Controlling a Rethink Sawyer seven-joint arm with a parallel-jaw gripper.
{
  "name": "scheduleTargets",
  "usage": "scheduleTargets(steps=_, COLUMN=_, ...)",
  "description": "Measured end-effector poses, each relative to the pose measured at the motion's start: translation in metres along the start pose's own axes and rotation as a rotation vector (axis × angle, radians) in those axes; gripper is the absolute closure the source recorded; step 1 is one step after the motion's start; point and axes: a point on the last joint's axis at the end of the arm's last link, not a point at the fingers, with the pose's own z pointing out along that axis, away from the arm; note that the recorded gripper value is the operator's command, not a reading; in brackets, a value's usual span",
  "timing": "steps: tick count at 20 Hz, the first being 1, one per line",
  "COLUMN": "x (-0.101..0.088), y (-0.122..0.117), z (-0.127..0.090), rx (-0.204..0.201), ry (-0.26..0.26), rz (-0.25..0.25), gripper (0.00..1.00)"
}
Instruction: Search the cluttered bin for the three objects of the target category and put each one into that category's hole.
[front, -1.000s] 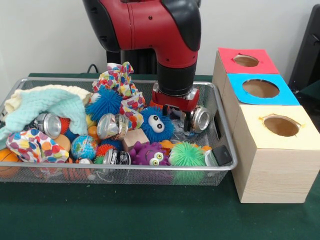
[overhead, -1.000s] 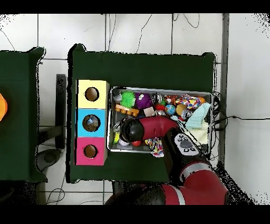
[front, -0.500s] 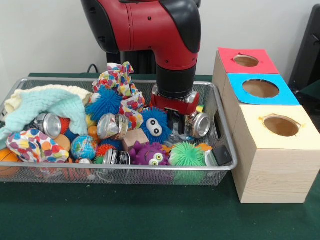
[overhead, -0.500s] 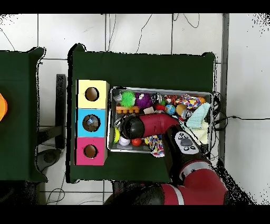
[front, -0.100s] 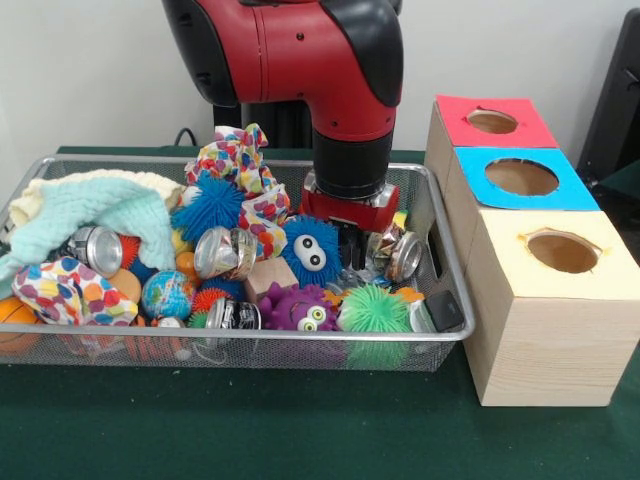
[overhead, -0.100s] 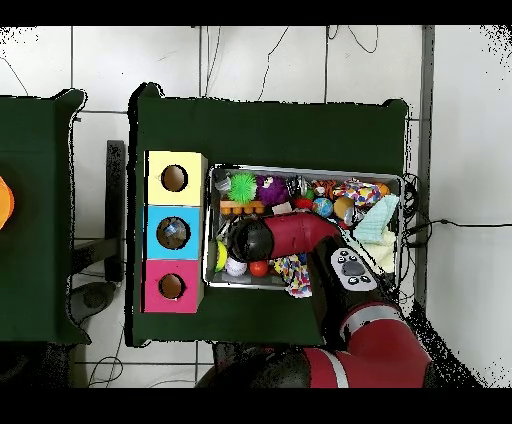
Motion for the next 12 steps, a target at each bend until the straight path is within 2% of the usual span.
scheduleTargets(steps=6, x=-0.001, y=0.001, z=-0.004, rx=0.001, ry=-0.008, rz=-0.005, gripper=1.0)
scheduleTargets(steps=12, x=-0.005, y=0.0, z=-0.029, rx=0.003, ry=-0.037, rz=-0.008, gripper=1.0)
